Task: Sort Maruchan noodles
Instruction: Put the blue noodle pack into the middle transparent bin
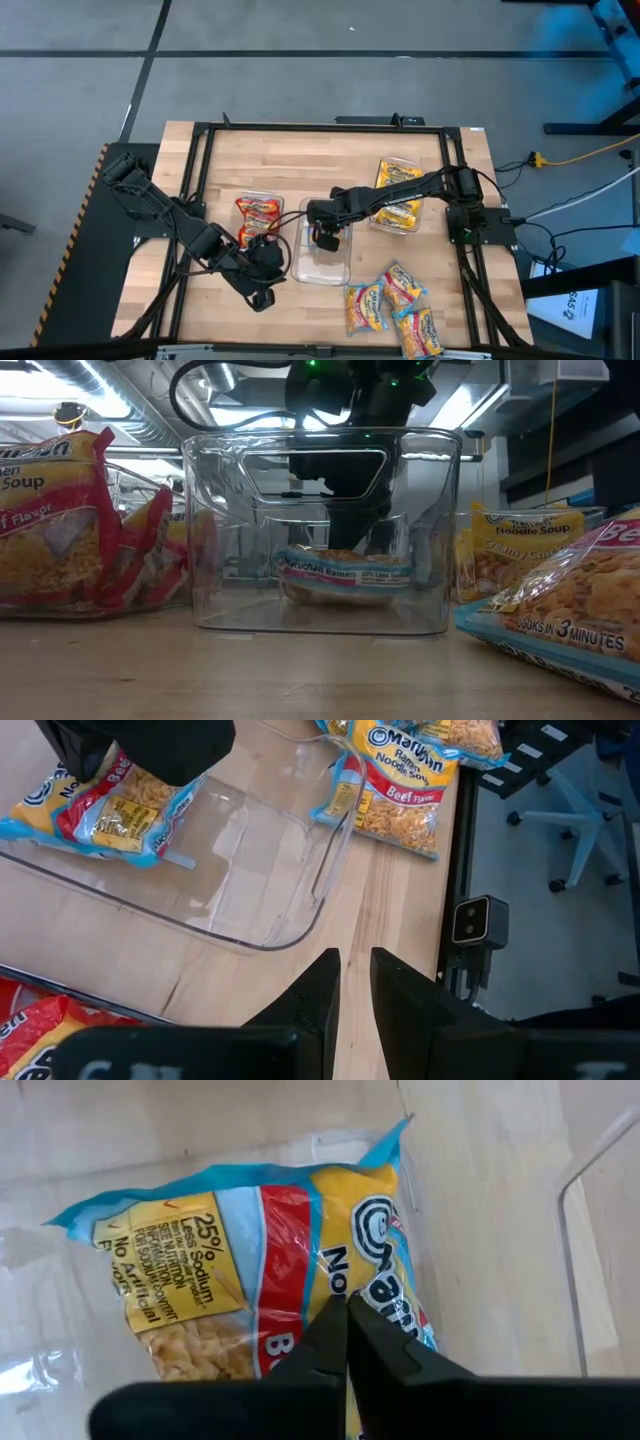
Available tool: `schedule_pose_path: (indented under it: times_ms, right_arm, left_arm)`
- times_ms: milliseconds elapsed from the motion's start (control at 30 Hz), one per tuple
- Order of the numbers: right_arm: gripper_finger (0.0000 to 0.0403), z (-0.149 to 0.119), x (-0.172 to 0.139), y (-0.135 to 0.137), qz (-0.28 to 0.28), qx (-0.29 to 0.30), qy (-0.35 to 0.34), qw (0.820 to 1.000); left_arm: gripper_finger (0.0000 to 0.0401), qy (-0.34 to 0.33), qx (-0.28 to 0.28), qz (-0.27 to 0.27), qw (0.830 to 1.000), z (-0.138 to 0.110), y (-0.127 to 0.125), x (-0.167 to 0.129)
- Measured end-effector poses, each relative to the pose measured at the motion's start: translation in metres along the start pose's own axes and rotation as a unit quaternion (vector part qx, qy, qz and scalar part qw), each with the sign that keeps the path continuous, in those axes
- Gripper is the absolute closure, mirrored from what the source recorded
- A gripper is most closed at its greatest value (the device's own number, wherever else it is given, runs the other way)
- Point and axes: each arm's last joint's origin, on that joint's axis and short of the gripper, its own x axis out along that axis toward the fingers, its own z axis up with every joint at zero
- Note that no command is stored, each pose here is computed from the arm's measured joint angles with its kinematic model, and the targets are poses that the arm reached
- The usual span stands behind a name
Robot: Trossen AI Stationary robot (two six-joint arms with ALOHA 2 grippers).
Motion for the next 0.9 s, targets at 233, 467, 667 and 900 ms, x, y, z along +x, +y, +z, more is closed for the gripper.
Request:
schedule_pose_path:
  times_ms: [233, 467, 667, 900]
  right_arm:
    - [0.04, -0.001, -0.005, -0.001, 0.0, 0.007, 0.002, 1.0]
    - [0.0401, 0.002, -0.034, -0.003, 0.012, 0.023, -0.03, 0.999]
    - [0.0402, 0.003, -0.067, 0.001, 0.026, 0.026, -0.07, 0.997]
    - [0.0379, 0.005, -0.064, 0.003, 0.045, 0.029, -0.071, 0.996]
  left_arm:
    - [0.0348, -0.003, 0.0, 0.003, 1.0, 0.0, 0.0, 0.0]
    - [0.0348, -0.003, 0.001, 0.003, 1.0, 0.0, 0.0, 0.0]
    - [0.0348, -0.01, 0.002, 0.009, 1.0, 0.001, 0.001, 0.0]
    - [0.0348, -0.012, 0.001, 0.011, 1.0, 0.001, 0.001, 0.0]
